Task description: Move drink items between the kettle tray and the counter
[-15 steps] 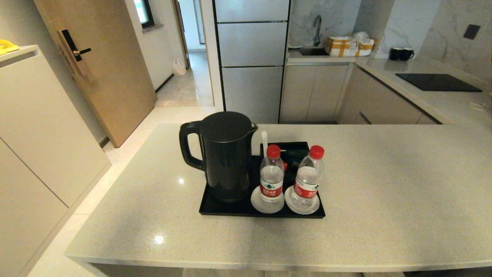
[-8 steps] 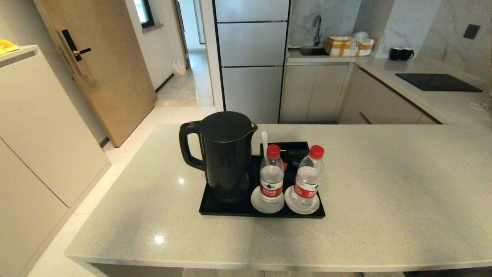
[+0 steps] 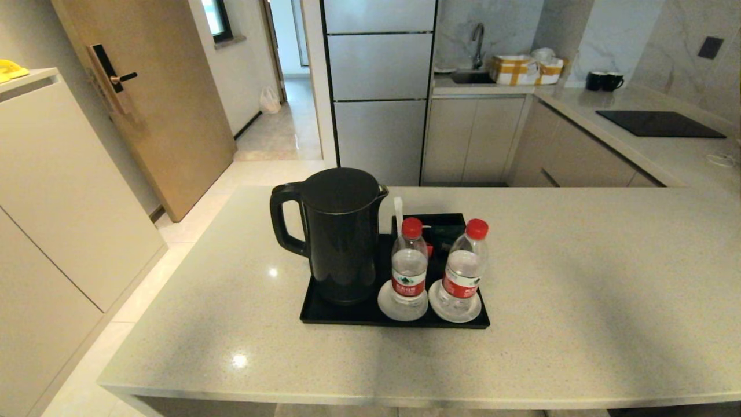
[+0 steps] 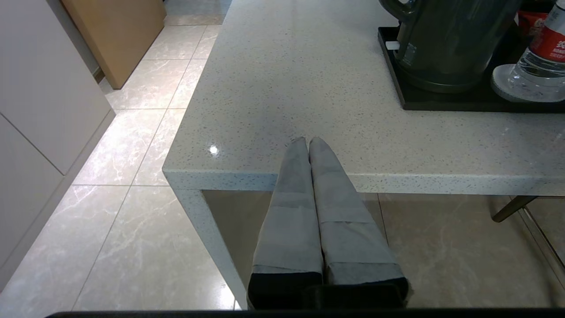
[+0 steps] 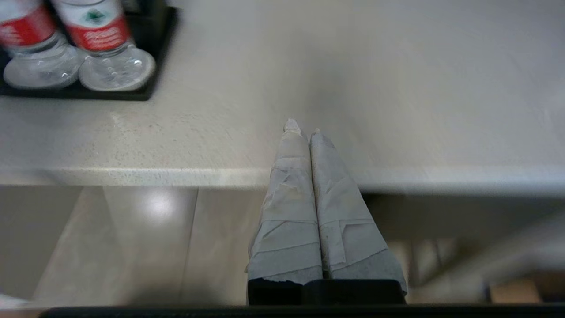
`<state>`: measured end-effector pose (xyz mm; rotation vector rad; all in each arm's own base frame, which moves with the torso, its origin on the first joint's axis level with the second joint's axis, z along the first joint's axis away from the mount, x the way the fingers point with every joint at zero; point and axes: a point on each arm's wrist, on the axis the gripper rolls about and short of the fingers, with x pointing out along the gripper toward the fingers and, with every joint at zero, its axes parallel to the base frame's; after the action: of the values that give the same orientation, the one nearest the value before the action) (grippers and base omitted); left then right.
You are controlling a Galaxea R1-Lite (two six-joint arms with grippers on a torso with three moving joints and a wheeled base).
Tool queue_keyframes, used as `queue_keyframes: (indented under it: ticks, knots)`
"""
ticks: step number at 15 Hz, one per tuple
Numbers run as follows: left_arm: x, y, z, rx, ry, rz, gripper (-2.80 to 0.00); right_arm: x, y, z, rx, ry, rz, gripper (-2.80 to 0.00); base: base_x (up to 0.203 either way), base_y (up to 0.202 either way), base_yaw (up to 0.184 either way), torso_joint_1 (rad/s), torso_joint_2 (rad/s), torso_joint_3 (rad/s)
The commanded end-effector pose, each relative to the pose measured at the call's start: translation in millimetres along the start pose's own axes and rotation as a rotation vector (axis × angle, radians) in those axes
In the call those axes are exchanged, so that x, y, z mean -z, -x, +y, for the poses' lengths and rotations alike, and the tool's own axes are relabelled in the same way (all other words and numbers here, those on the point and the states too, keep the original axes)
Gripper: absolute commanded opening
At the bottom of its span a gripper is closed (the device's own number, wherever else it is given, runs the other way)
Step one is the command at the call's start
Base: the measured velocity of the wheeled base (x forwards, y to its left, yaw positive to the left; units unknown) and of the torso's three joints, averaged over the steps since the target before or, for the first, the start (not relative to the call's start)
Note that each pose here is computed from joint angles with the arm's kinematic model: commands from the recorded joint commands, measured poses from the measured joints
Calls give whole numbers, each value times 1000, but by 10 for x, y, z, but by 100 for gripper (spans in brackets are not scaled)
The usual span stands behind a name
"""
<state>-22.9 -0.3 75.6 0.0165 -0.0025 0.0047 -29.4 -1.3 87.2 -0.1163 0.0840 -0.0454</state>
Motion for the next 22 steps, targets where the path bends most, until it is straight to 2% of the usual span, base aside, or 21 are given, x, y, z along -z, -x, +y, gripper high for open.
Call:
queue_keyframes:
  ticks: [1,2,3,4,5,6,10,14,22]
  knots:
    - [4,-2,0,-1,0,3,-280,107,-82,26,-34,-35,-98,-280,0,0,0,0,0,0]
    - [4,-2,0,-1,0,3,-280,98,-77,24,-35,-130,-99,-280,0,0,0,0,0,0]
    - [4,-2,0,-1,0,3,-280,99,-74,24,-35,-175,-94,-280,0,0,0,0,0,0]
    - [4,-2,0,-1,0,3,-280,109,-74,25,-34,-139,-85,-280,0,0,0,0,0,0]
    - [4,-2,0,-1,0,3,-280,114,-74,27,-38,-69,-82,-280,0,0,0,0,0,0]
    - [4,-2,0,-1,0,3,-280,115,-74,28,-40,-64,-80,-280,0,0,0,0,0,0]
    - [4,-2,0,-1,0,3,-280,115,-74,28,-39,-66,-80,-280,0,0,0,0,0,0]
    - [4,-2,0,-1,0,3,-280,113,-73,27,-39,-115,-82,-280,0,0,0,0,0,0]
    - [4,-2,0,-1,0,3,-280,112,-73,27,-41,-116,-82,-280,0,0,0,0,0,0]
